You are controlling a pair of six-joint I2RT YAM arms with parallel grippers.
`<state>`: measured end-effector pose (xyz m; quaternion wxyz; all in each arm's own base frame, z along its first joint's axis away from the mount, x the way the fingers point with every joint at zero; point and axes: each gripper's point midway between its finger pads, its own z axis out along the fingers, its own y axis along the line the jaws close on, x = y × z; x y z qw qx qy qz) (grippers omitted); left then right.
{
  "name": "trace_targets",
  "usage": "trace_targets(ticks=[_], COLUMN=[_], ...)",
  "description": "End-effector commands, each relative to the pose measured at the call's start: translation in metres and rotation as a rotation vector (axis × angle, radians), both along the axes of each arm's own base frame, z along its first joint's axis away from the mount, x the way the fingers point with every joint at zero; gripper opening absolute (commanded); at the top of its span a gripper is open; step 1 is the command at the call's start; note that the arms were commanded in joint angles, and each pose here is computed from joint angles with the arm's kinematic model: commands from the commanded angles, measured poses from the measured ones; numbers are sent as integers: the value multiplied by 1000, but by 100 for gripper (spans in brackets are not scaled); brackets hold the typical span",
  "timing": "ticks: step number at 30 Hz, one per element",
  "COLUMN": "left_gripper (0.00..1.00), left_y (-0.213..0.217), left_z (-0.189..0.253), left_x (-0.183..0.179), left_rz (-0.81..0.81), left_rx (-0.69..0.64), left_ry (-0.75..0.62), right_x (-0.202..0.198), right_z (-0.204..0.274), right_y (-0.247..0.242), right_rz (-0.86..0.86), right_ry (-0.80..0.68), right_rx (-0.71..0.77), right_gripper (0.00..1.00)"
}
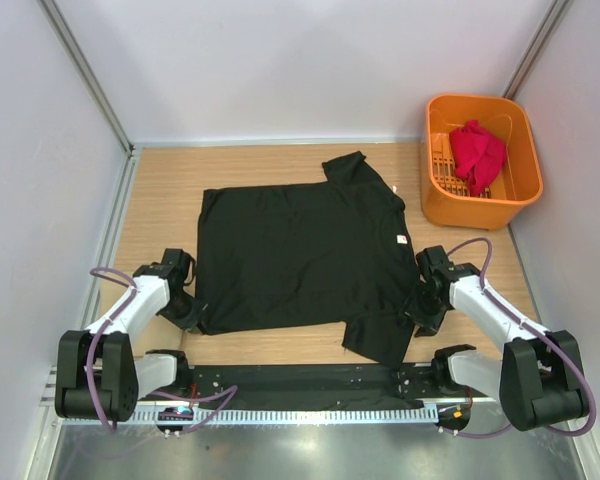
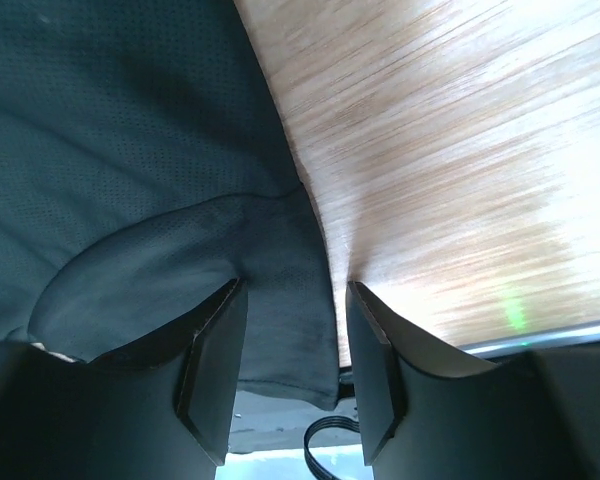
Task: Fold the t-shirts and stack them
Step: Fold the tshirt
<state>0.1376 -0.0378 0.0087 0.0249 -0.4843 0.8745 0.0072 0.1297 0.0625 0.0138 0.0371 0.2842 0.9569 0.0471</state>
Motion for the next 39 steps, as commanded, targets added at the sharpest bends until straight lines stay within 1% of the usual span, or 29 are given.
trace_targets(ticks=[1, 4, 7, 8, 10, 11, 13, 14, 18, 20, 22, 26, 29, 32, 35, 39], left_gripper=[18, 18, 18, 18, 17, 14, 12, 11, 0, 0, 0, 0, 0, 0, 0, 0], left_y=[3, 1, 1, 1, 2, 2, 3, 3, 5, 6, 8, 9, 9, 7, 7, 8], left_z=[-2, -1, 0, 0, 0, 1, 2, 3, 6, 10, 12, 17, 22, 34, 50, 61], left_x=[15, 18, 18, 19, 17, 17, 16, 16, 12, 12, 8, 5, 6, 16, 32, 43], left_rz=[0, 0, 3, 4, 6, 9, 14, 14, 21, 18, 13, 8, -2, -53, -100, -147], left_rx=[12, 4, 4, 1, 7, 8, 11, 11, 17, 21, 30, 40, 36, 29, 40, 47], left_ry=[-55, -64, -64, -65, -61, -61, -66, -69, -65, -79, -70, -61, -64, -97, -146, -165], right_x=[-3, 0, 2, 4, 3, 0, 0, -4, 8, 8, 6, 1, 8, 32, 52, 96], right_z=[-7, -15, -22, -22, -23, -25, -24, -23, -1, 10, 13, 14, 23, 49, 62, 95], right_y=[7, 10, 9, 10, 7, 6, 4, 3, -4, -9, -5, -4, -2, 2, -1, 4], right_rz=[-6, -37, -83, -99, -134, -144, -166, -169, -178, -170, -165, -165, -159, -135, -87, -20], right_ry=[7, 11, 5, -8, -21, -18, -35, -25, -112, -140, -151, -130, -158, -236, -259, -344], right_rx=[25, 17, 8, 10, 1, -2, -12, -14, -44, -61, -35, -28, -17, -5, -44, -57], right_gripper=[50, 49, 42, 33, 25, 15, 9, 2, 1, 2, 2, 1, 2, 1, 2, 1])
